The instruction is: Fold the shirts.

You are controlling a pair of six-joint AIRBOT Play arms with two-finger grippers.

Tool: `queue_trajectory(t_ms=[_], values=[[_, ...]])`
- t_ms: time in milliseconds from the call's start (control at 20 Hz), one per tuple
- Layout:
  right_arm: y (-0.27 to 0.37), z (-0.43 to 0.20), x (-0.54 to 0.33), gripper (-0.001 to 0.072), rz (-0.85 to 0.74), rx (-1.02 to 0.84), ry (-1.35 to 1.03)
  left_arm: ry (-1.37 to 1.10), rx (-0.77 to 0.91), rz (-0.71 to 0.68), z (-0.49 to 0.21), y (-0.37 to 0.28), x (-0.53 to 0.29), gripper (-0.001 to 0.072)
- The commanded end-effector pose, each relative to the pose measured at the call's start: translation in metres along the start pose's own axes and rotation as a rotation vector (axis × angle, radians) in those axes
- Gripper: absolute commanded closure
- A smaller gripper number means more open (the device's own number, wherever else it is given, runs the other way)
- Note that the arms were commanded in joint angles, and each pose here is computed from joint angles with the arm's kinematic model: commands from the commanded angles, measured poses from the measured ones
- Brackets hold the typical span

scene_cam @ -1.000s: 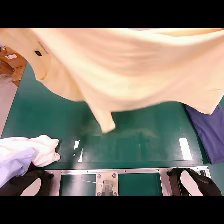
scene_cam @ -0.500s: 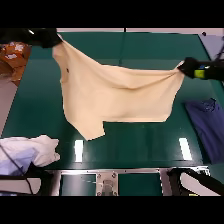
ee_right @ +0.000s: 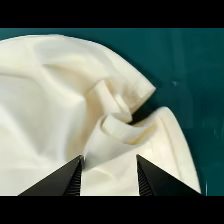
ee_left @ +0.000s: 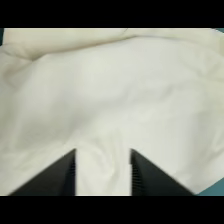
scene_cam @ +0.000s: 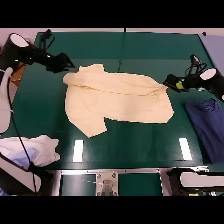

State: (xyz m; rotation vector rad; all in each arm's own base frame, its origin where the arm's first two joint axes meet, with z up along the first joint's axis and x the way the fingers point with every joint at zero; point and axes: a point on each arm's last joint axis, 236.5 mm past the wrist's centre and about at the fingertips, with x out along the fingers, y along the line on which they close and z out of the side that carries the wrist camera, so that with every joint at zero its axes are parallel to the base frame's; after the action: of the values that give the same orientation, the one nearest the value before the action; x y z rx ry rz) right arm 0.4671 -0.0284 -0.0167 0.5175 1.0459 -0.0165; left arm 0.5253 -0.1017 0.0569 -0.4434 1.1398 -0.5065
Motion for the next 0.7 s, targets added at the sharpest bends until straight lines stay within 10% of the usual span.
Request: queue_trajectory(t_ms=[0, 100, 550, 600, 650], values=[[-0.034, -0.024, -0.026, 0.0325, -0.035, 0.039, 0.136, 0.155, -0.09, -0.02, -0.035, 0.022, -0.026, 0.0691], [-0.042, -0.046, -0.04, 0.0419, -0.037, 0.061, 0.185, 0.229, -0.1, -0.027, -0.053, 0.023, -0.033, 0.0688], [-0.084, -0.165, -0.065, 0.0418, -0.085, 0.27, 0.27, 0.276, -0.184, 0.166, -0.175, 0.079, -0.04, 0.0685], [-0.084, -0.175, -0.059, 0.0418, -0.081, 0.289, 0.284, 0.273, -0.215, 0.173, -0.187, 0.088, -0.033, 0.0537], [-0.084, -0.18, -0.054, 0.0417, -0.071, 0.31, 0.279, 0.278, -0.245, 0.174, -0.199, 0.094, -0.023, 0.0175]])
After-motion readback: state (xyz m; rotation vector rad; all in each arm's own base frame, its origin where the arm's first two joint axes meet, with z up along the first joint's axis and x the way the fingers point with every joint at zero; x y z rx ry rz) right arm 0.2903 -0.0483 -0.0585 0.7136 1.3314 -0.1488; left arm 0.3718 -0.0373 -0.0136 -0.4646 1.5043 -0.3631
